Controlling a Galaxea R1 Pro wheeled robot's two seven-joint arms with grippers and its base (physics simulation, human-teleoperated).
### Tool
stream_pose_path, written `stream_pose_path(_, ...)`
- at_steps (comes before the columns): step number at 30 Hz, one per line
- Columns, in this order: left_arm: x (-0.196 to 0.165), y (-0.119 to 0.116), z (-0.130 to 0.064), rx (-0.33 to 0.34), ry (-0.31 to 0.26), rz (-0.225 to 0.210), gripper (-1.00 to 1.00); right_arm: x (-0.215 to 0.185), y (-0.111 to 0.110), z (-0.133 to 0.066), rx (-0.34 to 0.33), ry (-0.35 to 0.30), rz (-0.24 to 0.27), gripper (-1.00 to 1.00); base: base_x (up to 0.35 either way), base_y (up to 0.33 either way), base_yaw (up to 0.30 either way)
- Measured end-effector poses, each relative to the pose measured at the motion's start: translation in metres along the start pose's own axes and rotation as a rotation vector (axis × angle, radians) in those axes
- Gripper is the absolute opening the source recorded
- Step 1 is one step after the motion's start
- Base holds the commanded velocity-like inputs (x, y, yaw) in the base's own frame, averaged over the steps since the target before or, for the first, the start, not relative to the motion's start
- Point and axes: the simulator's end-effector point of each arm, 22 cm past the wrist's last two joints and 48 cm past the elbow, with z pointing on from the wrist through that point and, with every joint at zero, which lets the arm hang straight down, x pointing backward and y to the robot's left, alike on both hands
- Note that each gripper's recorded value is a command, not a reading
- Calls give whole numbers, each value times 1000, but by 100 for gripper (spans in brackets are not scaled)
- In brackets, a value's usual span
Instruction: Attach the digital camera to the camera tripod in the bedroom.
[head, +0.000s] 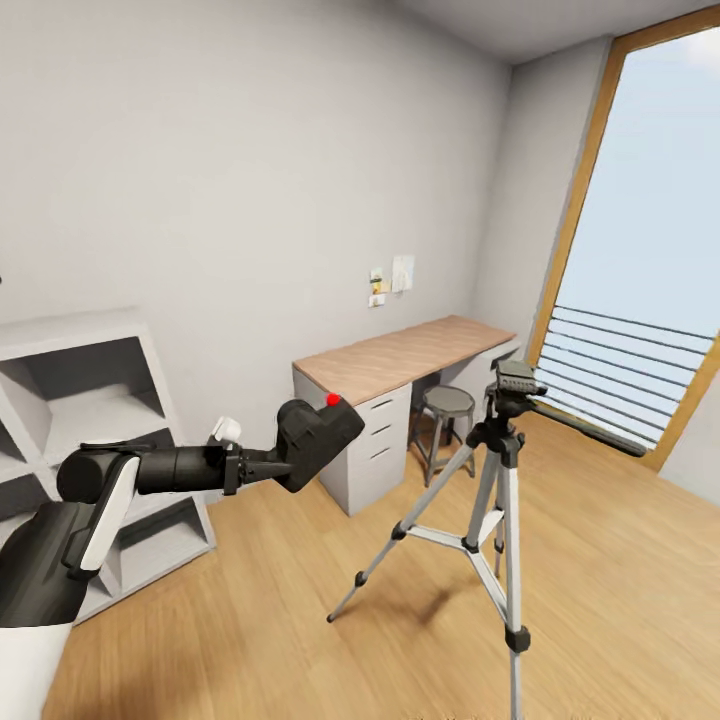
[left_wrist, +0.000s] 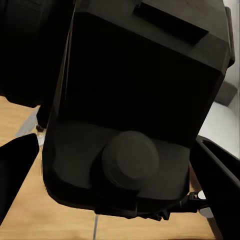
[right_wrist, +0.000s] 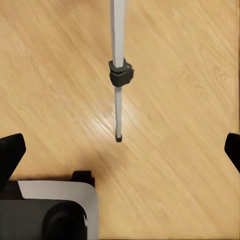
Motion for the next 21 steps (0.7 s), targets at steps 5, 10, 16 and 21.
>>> stream_pose_path(5,0,0,0,0,0,0,-100,0,1,0,-1,0,0,100,1,0,-300)
stream_pose_path(10,0,0,0,0,0,1,-100,0,1,0,-1,0,0,100,0,0,-300)
stream_pose_path(16,0,0,0,1,0,1,-100,0,1,0,-1,0,1,100,0,0,-300)
stream_pose_path(21,0,0,-1,-2,-1,1,-100,0,1,0,-1,0,1,100,0,0,-251)
